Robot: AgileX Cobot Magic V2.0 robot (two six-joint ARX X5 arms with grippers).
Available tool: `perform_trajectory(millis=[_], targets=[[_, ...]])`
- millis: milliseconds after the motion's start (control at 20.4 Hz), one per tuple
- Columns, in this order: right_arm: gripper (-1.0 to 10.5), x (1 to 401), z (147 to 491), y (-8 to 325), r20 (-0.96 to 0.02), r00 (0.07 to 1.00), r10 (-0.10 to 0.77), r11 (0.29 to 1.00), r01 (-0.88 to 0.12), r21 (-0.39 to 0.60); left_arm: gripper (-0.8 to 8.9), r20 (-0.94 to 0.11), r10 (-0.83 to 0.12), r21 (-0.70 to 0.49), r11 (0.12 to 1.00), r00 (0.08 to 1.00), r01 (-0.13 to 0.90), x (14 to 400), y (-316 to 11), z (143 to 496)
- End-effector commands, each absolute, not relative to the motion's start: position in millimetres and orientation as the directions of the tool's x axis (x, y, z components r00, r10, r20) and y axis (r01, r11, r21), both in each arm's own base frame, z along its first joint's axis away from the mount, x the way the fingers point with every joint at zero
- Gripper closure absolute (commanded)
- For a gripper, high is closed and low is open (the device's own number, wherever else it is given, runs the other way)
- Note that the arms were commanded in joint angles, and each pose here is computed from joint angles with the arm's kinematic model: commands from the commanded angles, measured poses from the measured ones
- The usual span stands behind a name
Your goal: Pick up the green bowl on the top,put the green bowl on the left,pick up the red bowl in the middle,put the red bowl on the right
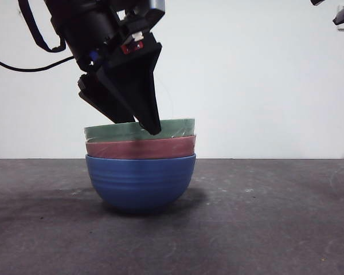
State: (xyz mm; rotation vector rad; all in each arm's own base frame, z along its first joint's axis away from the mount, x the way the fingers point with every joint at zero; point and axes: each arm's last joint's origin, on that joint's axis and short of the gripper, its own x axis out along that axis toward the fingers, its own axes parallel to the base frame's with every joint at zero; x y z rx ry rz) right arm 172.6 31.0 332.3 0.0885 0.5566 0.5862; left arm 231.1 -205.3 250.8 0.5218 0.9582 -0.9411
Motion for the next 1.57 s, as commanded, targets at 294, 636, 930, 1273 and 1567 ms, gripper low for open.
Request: perform_trajectory(millis=[294,636,930,1273,1567], targets=[[6.9,173.1,332.8,31.4,-0.471,0.691,0.548,0.833,-0.503,0.231,8.22,-0.865,-0.442,0.007,0.459,0.235,0.889,228.8,-209.0,250.5],[6.9,173.1,332.8,31.4,-0.471,0.692,0.547,0.833,-0.503,0.230,8.22,-0.856,-0.459,0.025,0.427,0.240,0.904,226.3,-215.7,262.5],[6.9,173.2,332.8,31.4,-0.472,0.693,0.545,0.835,-0.501,0.229,8.22,-0.876,-0.401,0.069,0.443,0.266,0.894,215.9,-211.6,332.2],[7.0,173.2,332.8,31.3,-0.472,0.693,0.545,0.835,-0.501,0.229,8.22,-0.857,-0.299,0.143,0.643,0.419,0.752,169.0,-159.7,385.4],[7.0,173.8,332.6,31.4,-0.472,0.693,0.545,0.835,-0.500,0.229,8.22,-0.865,-0.247,0.089,0.780,0.436,0.620,142.5,-135.0,331.1]])
